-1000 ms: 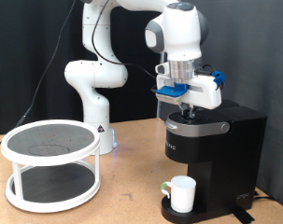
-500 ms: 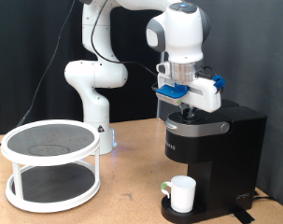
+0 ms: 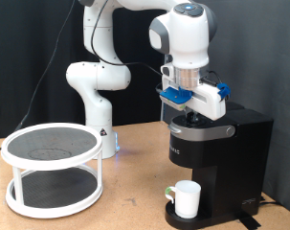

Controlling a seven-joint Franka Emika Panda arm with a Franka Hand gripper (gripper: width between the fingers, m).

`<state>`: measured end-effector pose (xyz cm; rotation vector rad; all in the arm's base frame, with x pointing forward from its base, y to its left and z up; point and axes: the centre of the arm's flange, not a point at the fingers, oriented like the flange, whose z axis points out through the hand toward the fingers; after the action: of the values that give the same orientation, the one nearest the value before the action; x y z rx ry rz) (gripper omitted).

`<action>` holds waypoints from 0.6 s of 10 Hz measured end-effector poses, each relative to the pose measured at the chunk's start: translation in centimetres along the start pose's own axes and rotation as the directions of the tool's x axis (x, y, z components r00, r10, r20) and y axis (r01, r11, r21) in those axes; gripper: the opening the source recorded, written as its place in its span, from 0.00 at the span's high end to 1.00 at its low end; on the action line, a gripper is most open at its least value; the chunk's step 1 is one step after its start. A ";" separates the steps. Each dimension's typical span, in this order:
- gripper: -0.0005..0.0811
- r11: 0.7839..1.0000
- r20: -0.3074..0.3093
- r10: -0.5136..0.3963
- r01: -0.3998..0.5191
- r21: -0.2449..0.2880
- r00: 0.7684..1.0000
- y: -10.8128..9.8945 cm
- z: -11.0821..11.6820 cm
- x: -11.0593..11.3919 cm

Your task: Make a cup of coffee with the keurig machine

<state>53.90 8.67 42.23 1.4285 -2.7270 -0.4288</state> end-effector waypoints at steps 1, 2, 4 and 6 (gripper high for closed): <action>0.99 1.000 0.001 0.004 -0.004 -0.011 1.000 -0.4 -0.1 0.0; 0.99 1.000 -0.001 0.005 -0.005 -0.021 1.000 -0.6 -0.1 0.0; 0.99 1.000 -0.003 -0.009 0.009 -0.026 1.000 -0.6 -0.1 0.0; 0.99 0.997 0.005 -0.068 0.068 -0.025 0.998 -0.5 -0.2 -0.1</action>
<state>54.37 8.40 42.28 1.5189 -2.6729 -0.4686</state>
